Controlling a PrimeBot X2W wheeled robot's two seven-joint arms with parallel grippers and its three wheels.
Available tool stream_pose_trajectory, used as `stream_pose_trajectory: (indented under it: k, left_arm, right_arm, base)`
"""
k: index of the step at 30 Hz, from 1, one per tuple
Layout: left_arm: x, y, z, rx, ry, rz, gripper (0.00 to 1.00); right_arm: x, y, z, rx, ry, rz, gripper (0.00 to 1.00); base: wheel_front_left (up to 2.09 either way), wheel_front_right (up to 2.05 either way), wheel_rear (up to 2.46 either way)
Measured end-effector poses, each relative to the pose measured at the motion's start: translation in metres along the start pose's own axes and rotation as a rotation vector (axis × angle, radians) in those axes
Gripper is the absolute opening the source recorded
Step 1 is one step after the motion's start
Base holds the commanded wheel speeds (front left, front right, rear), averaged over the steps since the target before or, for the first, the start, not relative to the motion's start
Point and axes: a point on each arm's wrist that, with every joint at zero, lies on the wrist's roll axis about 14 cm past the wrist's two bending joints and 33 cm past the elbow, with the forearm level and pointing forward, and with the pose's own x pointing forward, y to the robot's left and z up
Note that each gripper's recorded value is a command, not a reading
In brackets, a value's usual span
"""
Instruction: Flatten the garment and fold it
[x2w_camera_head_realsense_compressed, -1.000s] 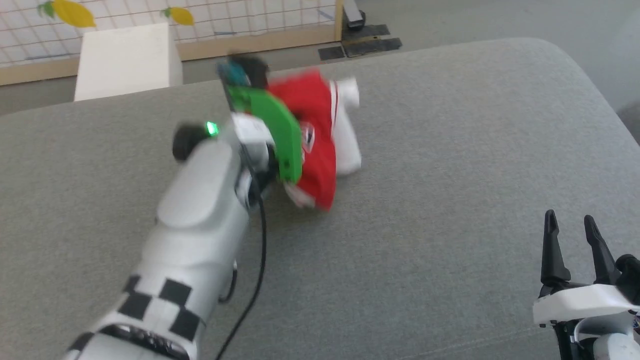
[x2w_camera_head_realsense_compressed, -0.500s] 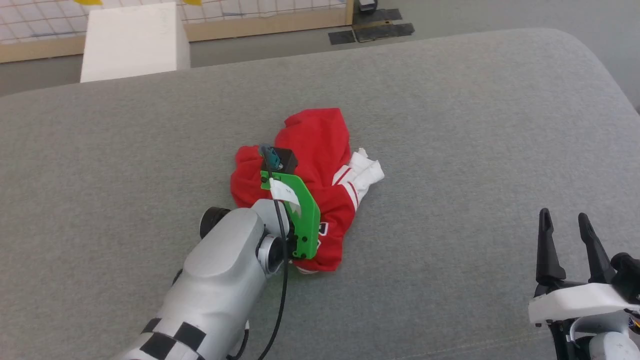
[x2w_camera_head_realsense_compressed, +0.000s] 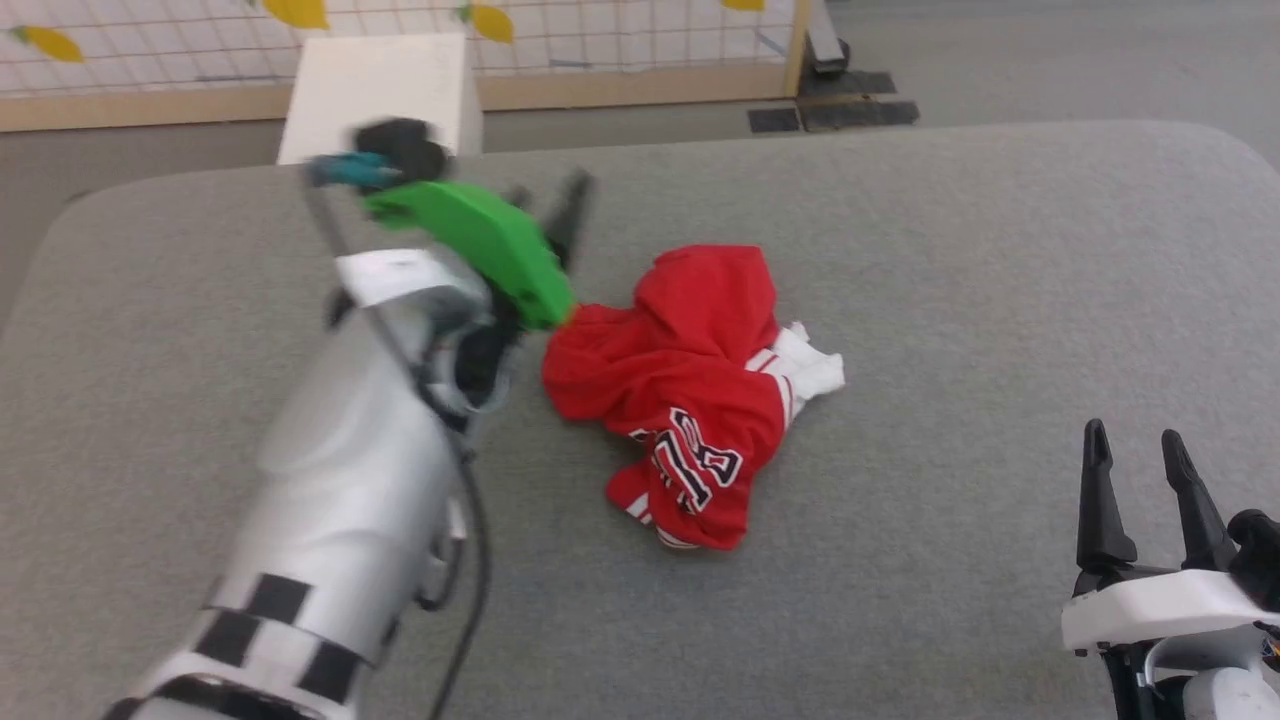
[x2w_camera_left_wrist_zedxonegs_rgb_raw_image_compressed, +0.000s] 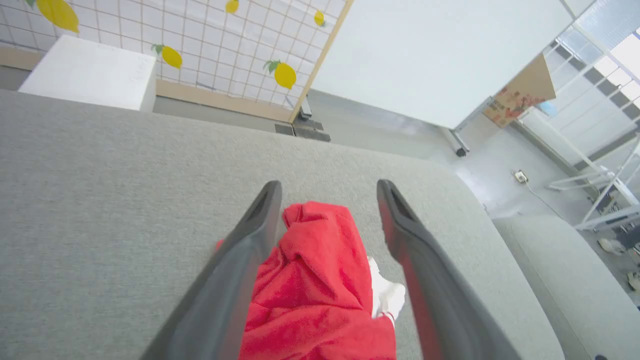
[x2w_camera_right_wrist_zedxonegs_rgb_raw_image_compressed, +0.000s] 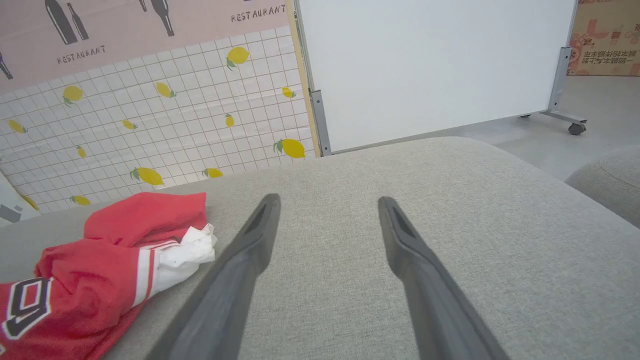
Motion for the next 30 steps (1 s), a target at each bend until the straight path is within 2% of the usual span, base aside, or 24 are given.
stream_pose_trajectory:
  k: [6,12,17,24,30]
  left_arm:
    - [-0.044,0.05,0.084,0.117,-0.364,0.131,1.0]
    - [-0.097,0.085,0.105,0.285,-0.53,0.233,1.0]
    - [-0.13,0.102,0.091,0.394,-0.526,0.288,1.0]
    - [-0.164,0.121,0.052,0.413,-0.471,0.358,1.0]
    - [-0.173,0.128,0.017,0.391,-0.397,0.373,1.0]
  right_arm:
    - [0.006,0.015,0.005,0.01,-0.018,0.042,1.0]
    - [0.006,0.026,0.007,0.008,-0.024,0.076,1.0]
    - [0.009,0.038,0.011,0.003,-0.039,0.112,1.0]
    - [0.009,0.052,0.013,-0.003,-0.043,0.154,1.0]
    - [0.009,0.056,0.008,-0.004,-0.03,0.167,1.0]
  base:
    - [0.0,0.0,0.0]
    - [0.0,0.0,0.0]
    - [0.0,0.0,0.0]
    - [0.0,0.0,0.0]
    - [0.0,0.0,0.0]
